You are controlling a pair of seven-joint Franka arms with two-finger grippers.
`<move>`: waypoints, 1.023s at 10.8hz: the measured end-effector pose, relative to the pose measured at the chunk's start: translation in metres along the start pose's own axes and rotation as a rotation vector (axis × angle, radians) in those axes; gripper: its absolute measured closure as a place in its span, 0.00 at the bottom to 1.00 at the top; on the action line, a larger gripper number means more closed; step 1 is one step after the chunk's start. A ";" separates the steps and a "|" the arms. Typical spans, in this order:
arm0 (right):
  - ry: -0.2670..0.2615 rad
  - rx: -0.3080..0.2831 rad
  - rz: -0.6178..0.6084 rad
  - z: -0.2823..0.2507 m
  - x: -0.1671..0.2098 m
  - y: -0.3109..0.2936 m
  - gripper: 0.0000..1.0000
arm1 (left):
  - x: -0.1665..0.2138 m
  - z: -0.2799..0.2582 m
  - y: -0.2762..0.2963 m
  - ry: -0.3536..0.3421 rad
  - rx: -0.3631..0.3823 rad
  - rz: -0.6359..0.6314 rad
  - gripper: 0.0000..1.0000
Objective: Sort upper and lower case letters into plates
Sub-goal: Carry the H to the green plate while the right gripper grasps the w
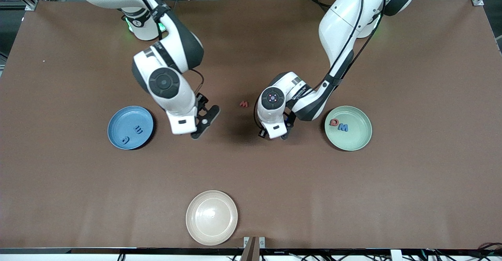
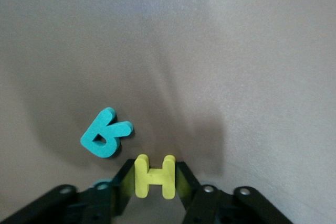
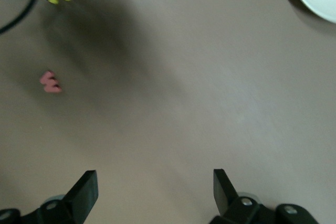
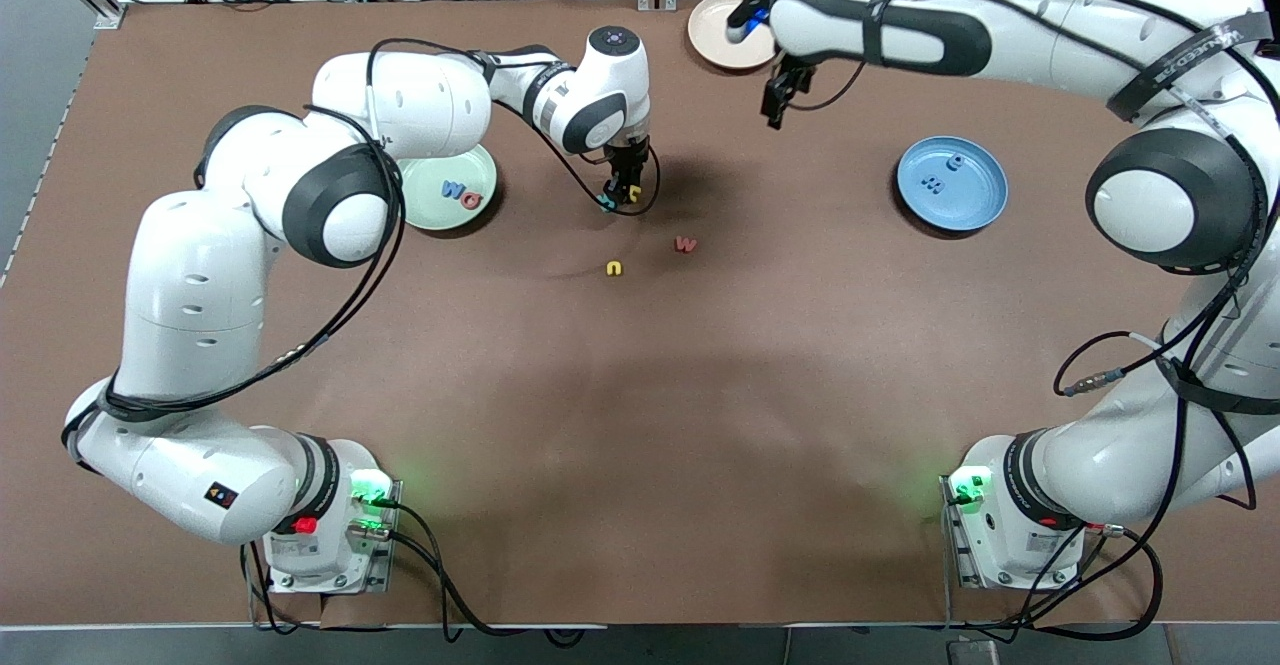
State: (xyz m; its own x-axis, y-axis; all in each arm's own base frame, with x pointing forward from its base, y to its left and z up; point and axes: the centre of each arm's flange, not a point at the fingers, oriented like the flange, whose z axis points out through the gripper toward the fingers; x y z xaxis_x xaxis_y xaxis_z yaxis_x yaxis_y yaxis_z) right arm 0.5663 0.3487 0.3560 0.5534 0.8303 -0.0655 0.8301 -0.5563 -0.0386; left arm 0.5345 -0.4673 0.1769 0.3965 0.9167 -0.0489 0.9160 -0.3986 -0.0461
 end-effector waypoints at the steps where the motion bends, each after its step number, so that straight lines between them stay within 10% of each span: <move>1: 0.023 -0.024 -0.043 0.015 0.006 -0.016 0.06 | 0.001 0.000 0.000 0.001 0.001 -0.002 0.67; 11: 0.040 -0.174 -0.050 0.165 0.048 -0.208 0.17 | 0.176 -0.120 -0.003 -0.048 0.218 0.221 0.67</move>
State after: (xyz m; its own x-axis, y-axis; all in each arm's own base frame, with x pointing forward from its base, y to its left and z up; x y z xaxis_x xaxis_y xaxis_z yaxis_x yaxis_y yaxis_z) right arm 0.4094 0.4990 0.1961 0.5107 0.8593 -0.0277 0.8539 -0.5032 0.1325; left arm 0.6091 -0.3015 0.2879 0.5768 0.8068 -0.1280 0.7709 -0.5895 -0.2414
